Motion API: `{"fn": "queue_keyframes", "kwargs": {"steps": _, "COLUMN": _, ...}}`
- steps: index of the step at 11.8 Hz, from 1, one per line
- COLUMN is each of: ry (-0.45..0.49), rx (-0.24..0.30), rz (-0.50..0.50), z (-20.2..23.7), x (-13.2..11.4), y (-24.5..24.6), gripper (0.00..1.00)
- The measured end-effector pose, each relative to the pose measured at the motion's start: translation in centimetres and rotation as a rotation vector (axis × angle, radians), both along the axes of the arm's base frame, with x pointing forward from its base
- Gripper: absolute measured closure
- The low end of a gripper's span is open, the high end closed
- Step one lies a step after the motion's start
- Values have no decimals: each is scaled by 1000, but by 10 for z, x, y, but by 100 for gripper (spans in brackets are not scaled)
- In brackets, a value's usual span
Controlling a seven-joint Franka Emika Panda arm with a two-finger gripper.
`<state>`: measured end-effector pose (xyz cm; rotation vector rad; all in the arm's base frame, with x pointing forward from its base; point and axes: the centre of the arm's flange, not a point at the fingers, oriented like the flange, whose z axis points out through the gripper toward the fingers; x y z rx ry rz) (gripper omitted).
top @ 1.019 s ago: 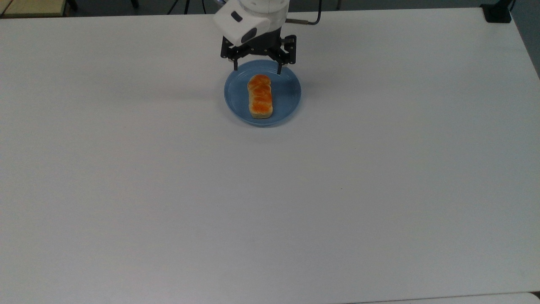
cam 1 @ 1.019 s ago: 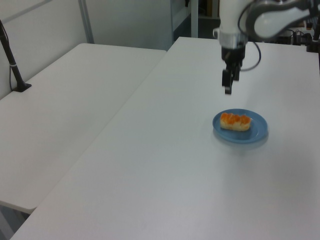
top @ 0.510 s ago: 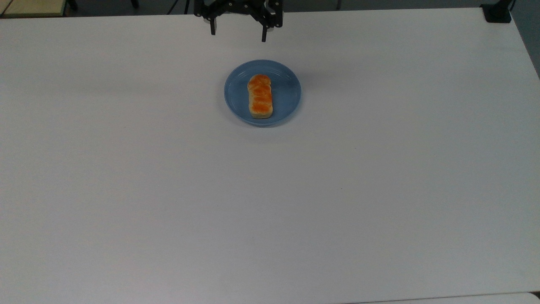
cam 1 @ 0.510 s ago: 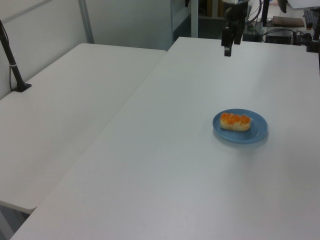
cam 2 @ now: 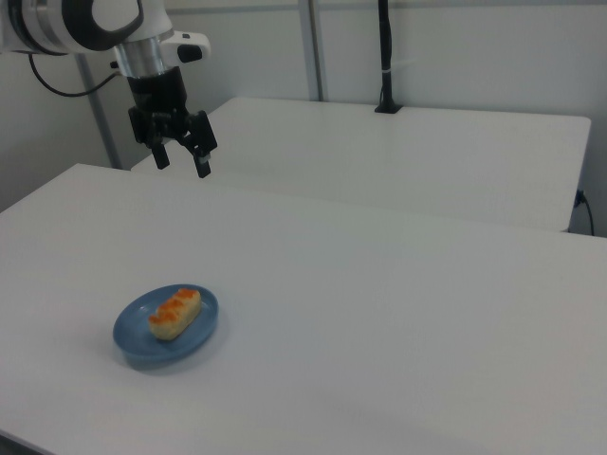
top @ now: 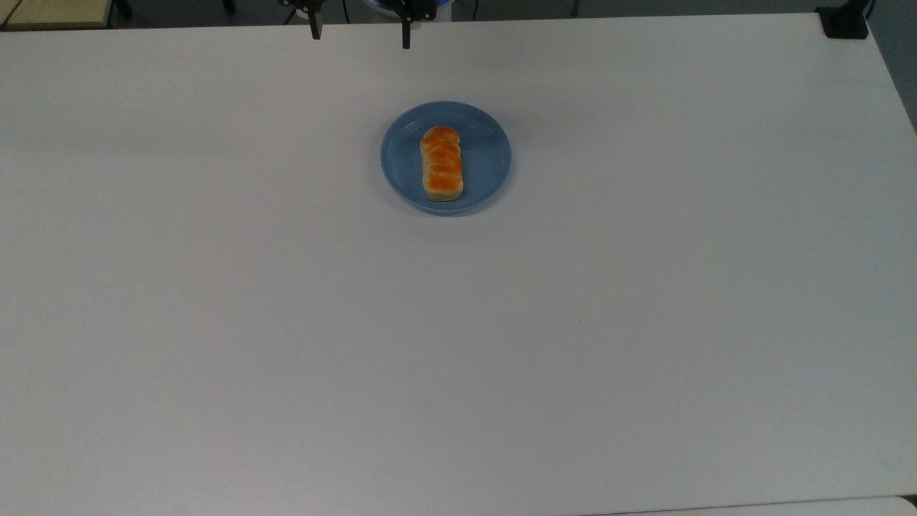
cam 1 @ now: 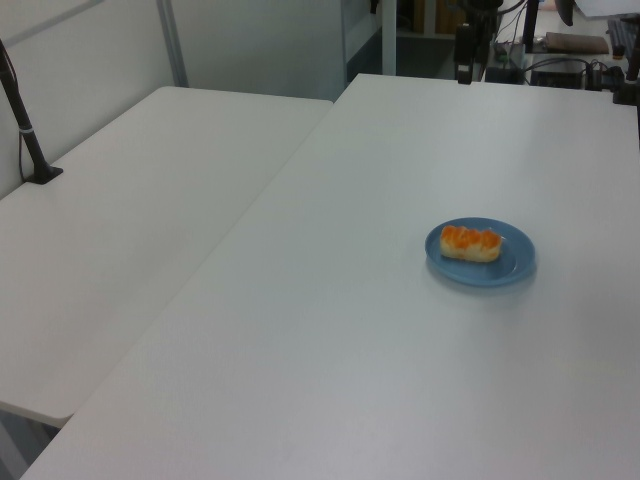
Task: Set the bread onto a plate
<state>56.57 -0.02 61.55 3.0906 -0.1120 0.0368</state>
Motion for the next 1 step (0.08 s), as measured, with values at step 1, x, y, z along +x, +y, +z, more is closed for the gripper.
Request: {"fn": "queue_keyframes", "kwargs": {"steps": 1, "ry": -3, "rx": 3, "rz": 0, "z": 3, "x": -2, "y": -1, "gripper": 0}}
